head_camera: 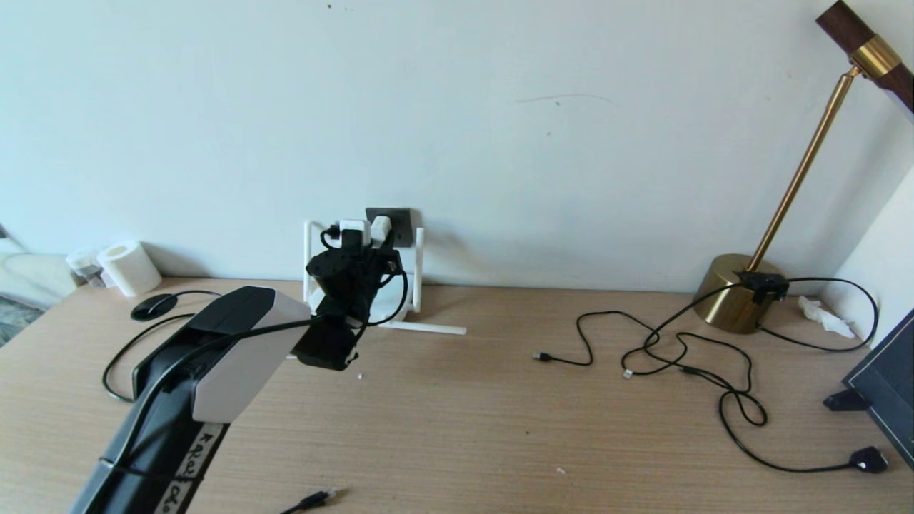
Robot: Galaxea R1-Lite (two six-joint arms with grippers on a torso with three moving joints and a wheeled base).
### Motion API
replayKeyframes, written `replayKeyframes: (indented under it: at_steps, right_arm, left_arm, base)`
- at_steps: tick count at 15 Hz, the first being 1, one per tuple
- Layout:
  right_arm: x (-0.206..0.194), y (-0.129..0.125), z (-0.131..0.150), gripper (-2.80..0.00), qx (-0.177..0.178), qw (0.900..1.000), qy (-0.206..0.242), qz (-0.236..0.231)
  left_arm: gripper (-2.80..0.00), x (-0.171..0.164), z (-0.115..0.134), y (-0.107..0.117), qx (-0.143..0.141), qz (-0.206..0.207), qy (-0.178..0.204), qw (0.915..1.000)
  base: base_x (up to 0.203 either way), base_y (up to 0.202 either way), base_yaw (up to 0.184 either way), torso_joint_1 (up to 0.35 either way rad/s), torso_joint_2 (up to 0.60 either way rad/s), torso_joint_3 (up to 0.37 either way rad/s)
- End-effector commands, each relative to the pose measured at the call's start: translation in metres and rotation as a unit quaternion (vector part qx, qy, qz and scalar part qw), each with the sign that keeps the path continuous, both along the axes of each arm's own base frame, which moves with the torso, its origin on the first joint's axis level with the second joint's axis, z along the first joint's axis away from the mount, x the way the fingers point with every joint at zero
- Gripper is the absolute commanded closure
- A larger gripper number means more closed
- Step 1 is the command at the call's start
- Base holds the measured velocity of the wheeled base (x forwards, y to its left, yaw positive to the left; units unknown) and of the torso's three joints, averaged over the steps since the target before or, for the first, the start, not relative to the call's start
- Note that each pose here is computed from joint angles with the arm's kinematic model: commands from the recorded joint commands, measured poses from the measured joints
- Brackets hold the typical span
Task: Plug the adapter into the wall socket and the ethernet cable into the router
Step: Plug plug into socket
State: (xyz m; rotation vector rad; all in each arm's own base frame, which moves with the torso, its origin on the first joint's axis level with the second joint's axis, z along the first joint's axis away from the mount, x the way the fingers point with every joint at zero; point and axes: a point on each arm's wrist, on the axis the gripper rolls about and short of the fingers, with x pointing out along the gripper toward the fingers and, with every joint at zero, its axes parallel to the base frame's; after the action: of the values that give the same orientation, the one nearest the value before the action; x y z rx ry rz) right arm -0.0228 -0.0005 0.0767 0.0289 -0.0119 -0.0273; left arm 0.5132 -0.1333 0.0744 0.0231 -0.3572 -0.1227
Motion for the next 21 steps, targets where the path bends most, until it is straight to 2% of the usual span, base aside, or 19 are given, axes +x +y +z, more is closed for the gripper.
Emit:
replayKeyframes:
  at_steps: [1,21]
  right_arm:
    - [0.0000,0.0000,0.0001,0.00,0.000,1.000,0.000,0.000]
    - [0.0000,0.0000,0.0001,0.00,0.000,1.000,0.000,0.000]
  left_arm:
    - [0.00,-0.0001,0.0007,0.0000,-0.001,0.001,-0.003,1.0000]
    - [0.00,0.0061,-0.0055,-0.0055,-0.004,0.010,0.003,0.9999]
  base:
    - [0.000,0.000,0.000,0.000,0.00,0.000]
    - [0.000,0.000,0.000,0.000,0.00,0.000]
